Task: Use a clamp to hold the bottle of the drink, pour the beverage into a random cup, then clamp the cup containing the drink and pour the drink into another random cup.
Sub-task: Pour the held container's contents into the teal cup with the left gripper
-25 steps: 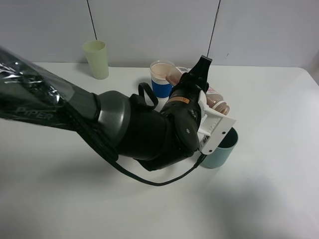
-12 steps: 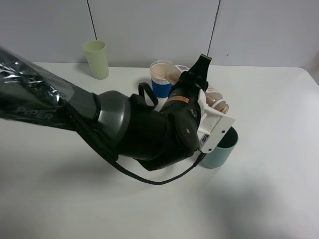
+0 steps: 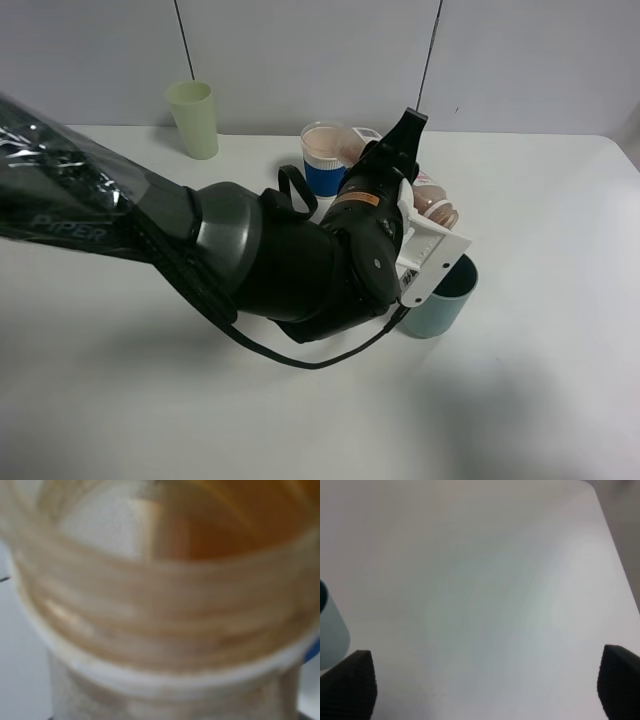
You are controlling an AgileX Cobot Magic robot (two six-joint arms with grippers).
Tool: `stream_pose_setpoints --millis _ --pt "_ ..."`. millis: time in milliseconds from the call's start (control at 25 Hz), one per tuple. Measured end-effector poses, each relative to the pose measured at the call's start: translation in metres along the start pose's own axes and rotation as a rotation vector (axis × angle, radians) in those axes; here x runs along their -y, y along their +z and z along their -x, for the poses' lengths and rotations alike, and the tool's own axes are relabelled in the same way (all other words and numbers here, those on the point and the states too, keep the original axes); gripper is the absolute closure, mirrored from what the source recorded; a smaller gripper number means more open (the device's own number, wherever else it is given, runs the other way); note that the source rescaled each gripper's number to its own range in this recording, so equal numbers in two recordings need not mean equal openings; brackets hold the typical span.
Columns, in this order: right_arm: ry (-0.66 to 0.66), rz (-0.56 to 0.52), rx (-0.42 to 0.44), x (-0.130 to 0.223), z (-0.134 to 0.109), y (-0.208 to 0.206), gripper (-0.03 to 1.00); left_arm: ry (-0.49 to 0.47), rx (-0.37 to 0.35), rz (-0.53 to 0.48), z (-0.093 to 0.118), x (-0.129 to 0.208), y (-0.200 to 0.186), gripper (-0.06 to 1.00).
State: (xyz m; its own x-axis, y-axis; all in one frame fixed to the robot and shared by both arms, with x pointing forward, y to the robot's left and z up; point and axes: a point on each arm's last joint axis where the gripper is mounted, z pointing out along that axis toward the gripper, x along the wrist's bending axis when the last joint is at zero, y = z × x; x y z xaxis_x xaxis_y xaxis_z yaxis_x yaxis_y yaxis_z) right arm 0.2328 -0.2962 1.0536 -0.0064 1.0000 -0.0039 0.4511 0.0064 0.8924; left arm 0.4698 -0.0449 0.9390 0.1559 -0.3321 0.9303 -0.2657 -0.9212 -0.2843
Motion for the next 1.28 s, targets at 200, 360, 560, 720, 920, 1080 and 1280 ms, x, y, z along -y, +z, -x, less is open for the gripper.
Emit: stream_pose_setpoints --millis 200,360,560,720,920,1080,1280 --pt "0.0 0.0 0.001 0.0 0.0001 0.0 0.33 0.005 -0.003 0.002 -0.0003 -0.0002 0.0 0.94" --pt "-0.001 0.0 0.001 0.0 0.0001 0.0 0.33 0.009 -0.008 0.002 -0.0007 -0.0002 0.0 0.94" --pt "-0.001 0.0 0.002 0.0 0.0002 0.0 0.33 0.018 -0.022 0.001 -0.002 -0.0001 0.0 0.94" --pt "-0.001 0.0 0.002 0.0 0.0002 0.0 0.33 0.029 -0.023 0.002 -0.0021 -0.0002 0.0 0.94" --pt "-0.001 0.0 0.002 0.0 0.0002 0.0 0.33 0.058 -0.024 0.001 -0.0022 -0.0002 0.0 0.94" --pt "-0.001 0.0 0.002 0.0 0.0002 0.0 0.33 0.065 -0.024 0.001 -0.0022 -0.0002 0.0 0.94" --pt "-0.001 0.0 0.002 0.0 0.0002 0.0 0.33 0.075 -0.028 -0.003 -0.0026 0.0002 0.0 0.94"
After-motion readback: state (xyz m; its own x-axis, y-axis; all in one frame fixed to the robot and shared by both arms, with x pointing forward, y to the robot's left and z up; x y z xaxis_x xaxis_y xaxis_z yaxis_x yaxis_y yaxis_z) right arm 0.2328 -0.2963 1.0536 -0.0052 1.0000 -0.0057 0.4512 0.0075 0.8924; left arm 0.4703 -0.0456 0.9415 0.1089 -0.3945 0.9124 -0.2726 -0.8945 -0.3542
